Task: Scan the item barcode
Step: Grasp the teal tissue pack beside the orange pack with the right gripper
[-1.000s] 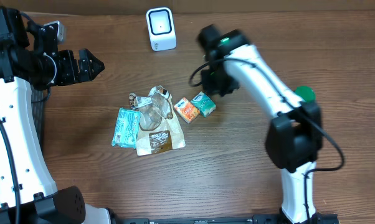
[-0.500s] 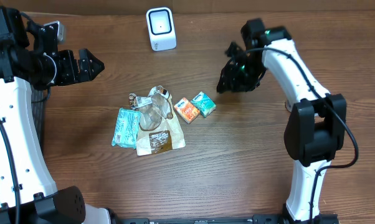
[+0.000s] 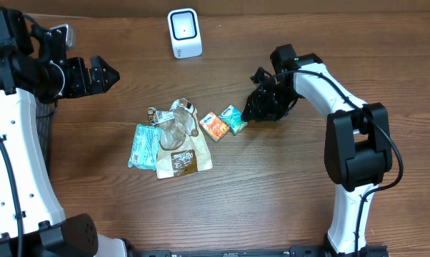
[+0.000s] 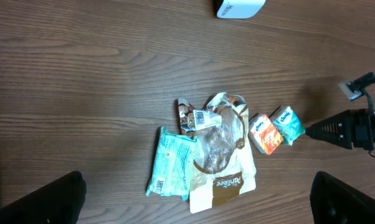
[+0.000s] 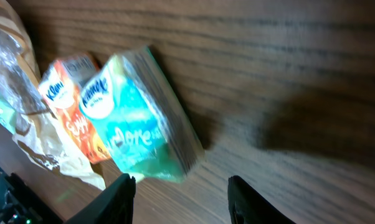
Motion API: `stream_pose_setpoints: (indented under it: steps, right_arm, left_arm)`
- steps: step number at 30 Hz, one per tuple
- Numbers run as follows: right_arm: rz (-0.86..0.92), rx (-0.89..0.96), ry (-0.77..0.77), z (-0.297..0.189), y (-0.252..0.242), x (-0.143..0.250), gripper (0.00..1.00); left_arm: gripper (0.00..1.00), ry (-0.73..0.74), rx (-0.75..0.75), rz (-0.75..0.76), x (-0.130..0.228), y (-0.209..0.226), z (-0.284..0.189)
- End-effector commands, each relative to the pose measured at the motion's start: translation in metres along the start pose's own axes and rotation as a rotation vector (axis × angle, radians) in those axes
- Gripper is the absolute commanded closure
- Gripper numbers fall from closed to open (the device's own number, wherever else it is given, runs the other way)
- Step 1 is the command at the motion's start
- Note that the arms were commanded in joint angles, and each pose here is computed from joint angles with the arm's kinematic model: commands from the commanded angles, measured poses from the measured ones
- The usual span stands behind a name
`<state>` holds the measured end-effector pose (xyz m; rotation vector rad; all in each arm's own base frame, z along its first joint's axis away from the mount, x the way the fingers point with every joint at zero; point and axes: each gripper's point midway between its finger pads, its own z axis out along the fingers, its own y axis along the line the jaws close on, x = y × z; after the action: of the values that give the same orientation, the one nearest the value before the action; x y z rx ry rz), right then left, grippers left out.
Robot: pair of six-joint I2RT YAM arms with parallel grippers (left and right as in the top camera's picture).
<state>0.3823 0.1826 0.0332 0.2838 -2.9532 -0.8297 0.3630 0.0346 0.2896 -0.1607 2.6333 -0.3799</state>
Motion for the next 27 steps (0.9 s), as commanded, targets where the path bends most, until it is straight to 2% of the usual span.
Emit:
stream_pose_setpoints:
  steps: [1,27]
  right_arm:
    - [0.004,-0.024,-0.014,-0.001,0.006,-0.002,0.54]
    - [-0.035,0.035,-0.019,0.009,0.013,-0.004,0.54]
  left_arm:
    - [0.00,-0.012,-0.002,0.034,-0.001,-0.004,-0.004]
    - [0.00,-0.012,-0.002,0.034,-0.001,-0.004,-0.004]
